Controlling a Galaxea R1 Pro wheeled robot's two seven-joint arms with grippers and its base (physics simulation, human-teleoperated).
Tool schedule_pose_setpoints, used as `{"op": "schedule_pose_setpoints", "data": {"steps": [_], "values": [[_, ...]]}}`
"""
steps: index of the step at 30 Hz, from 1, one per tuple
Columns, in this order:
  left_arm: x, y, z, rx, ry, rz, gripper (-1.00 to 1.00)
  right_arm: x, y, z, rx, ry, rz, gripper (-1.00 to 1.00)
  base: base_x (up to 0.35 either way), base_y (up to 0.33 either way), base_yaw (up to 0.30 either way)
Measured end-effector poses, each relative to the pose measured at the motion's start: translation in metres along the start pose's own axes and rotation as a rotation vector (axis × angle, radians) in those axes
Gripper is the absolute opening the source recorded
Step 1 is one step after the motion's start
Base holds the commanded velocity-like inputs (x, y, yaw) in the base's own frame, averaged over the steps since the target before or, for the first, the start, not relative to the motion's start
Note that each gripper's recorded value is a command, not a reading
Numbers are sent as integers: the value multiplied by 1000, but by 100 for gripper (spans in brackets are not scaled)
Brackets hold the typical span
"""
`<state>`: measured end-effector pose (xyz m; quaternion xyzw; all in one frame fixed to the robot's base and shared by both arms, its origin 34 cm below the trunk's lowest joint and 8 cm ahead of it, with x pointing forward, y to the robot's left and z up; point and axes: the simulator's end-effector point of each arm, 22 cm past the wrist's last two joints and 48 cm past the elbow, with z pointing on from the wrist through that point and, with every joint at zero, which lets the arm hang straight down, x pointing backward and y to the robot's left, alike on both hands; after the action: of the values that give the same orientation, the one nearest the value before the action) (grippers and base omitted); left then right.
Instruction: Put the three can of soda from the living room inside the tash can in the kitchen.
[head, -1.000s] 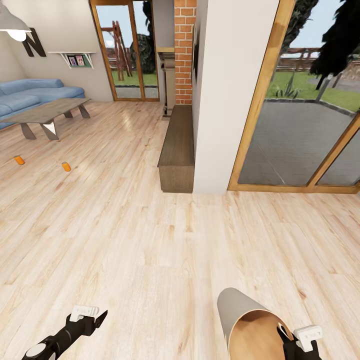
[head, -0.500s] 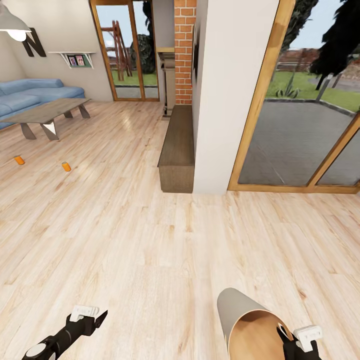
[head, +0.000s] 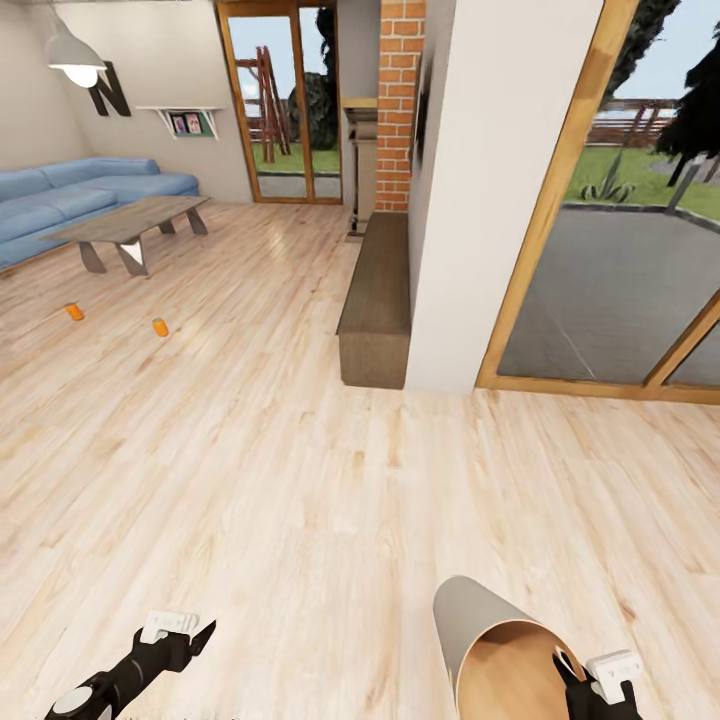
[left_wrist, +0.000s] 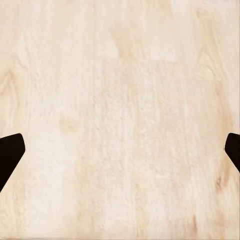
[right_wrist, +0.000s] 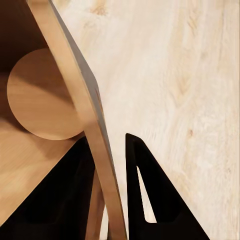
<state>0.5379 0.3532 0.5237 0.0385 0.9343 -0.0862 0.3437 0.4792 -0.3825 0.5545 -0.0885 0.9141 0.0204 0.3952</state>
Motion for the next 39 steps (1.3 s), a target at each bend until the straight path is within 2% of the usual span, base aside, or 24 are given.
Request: {"op": "schedule_pose_setpoints", "data": {"steps": [30, 39], "values": [[-9, -1, -2, 1, -18, 3, 100, -8, -2, -1, 4, -19, -2, -100, 0, 0, 231], [-10, -2, -2, 2, -21, 3, 100, -9, -1, -1, 1, -22, -3, -100, 0, 0, 75]]}}
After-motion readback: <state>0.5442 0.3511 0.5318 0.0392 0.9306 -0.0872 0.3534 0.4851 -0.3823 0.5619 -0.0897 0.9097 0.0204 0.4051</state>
